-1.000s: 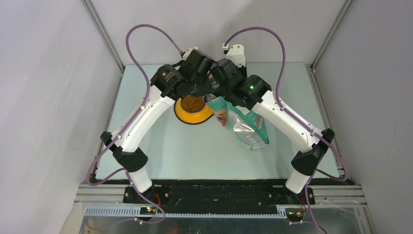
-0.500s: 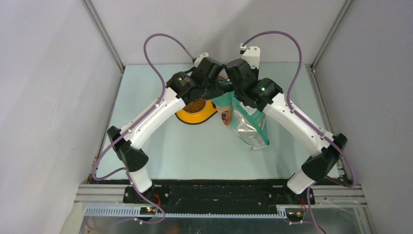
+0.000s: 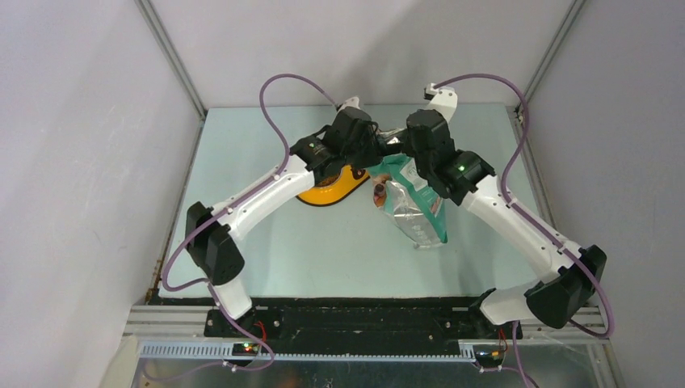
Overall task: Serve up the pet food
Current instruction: Collect the pet food from the pet food bag.
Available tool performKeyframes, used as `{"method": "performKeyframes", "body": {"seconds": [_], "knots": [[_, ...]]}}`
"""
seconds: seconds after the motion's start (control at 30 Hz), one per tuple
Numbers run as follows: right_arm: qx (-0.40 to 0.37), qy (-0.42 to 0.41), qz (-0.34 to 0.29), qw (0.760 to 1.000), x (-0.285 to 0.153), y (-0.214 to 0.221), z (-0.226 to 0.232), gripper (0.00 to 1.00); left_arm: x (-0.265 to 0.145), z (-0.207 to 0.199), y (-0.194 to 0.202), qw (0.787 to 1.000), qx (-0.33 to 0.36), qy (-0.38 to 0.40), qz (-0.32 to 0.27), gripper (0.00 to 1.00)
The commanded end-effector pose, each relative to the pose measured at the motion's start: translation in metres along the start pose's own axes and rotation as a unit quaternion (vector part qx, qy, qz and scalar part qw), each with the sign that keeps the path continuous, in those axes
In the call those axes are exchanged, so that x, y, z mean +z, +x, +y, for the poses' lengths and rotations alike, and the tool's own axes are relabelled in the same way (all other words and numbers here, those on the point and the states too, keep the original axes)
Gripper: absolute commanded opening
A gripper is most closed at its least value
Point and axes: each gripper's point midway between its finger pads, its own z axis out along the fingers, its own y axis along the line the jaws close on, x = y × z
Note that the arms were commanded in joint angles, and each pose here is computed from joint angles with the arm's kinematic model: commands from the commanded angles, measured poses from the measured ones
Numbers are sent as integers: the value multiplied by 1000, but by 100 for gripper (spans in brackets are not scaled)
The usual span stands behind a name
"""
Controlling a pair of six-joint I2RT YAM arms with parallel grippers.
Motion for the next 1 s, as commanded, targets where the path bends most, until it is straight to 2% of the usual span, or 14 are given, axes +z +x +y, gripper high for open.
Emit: {"method": "performKeyframes", "body": {"seconds": [0.0,0.17,0.5,0.7,0.73,0.83,0.97], "knots": [[41,-17,-17,999,-12,-12,-12,0,45,45,113,984,18,-17,178,0],[33,-12,-29,999,-14,-20,-19,0,62,20,123,979,0,57,194,0],[-3,70,-26,997,-7,-17,-56,0,75,-31,122,965,-44,168,197,0],[-6,65,1,998,-4,-2,-59,0,55,-51,112,954,-64,223,190,0],[-8,63,1,998,-5,-2,-59,0,44,-63,106,946,-72,255,189,0],[-7,63,1,998,-8,-3,-61,0,27,-64,105,931,-95,291,201,0],[-5,62,1,998,-14,-6,-64,0,-2,-65,94,924,-91,318,190,0]]}}
